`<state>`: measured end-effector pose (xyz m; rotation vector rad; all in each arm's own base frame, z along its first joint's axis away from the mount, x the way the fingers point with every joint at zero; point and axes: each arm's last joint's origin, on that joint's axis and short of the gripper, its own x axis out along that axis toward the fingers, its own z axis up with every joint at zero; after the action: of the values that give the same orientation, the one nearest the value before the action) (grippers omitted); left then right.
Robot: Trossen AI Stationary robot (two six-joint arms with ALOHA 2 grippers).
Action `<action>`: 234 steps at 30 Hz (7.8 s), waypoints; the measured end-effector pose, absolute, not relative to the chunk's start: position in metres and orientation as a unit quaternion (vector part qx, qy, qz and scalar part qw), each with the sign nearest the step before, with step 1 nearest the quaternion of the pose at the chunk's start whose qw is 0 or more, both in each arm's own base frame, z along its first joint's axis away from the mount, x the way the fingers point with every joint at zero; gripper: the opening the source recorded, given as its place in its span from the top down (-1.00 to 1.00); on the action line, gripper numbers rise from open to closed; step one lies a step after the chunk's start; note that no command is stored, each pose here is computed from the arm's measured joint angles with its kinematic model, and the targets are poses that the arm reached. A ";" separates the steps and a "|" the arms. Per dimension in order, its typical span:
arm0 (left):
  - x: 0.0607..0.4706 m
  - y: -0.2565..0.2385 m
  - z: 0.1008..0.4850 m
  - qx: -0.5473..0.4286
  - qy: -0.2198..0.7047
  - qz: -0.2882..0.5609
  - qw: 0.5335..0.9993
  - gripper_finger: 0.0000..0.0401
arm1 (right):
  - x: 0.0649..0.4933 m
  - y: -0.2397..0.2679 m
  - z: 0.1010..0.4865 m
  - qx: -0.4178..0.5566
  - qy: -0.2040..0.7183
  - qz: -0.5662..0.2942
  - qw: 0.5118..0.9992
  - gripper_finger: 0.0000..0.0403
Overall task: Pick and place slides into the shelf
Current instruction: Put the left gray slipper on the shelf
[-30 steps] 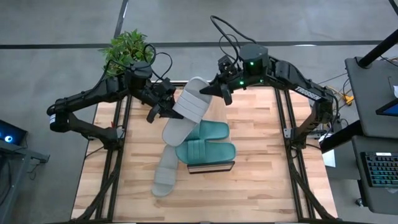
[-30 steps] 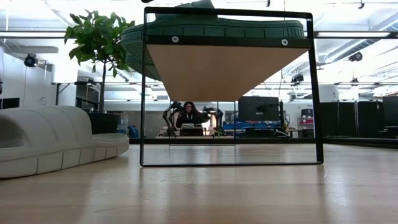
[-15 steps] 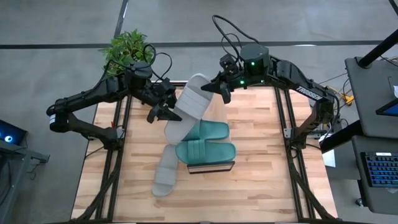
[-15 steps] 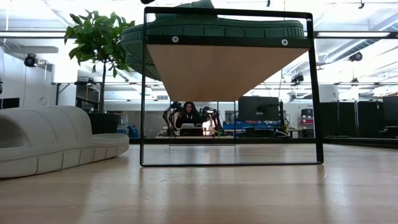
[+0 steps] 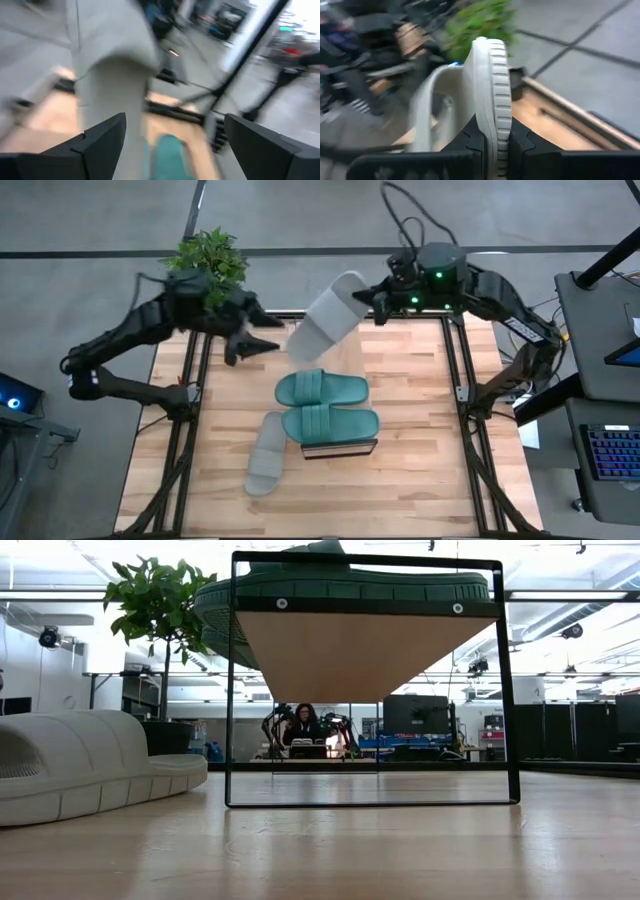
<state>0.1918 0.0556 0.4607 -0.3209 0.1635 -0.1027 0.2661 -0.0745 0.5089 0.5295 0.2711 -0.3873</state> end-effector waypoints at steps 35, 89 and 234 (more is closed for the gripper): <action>0.145 0.056 0.474 -0.059 0.013 0.235 0.970 -0.60 | 0.199 -0.058 0.402 0.439 -0.115 -0.273 0.848 0.88; 0.162 0.070 0.465 0.010 0.063 0.343 0.937 -0.60 | 0.237 -0.040 0.226 0.617 -0.132 -0.345 0.695 0.89; 0.122 0.056 0.480 0.032 0.014 0.356 0.934 -0.60 | 0.403 -0.107 0.361 -0.024 0.388 0.050 0.920 0.96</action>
<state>0.1215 0.0557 0.4800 0.0662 0.0285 0.7282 0.4025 -0.1066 0.3614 -0.0502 0.7969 0.1018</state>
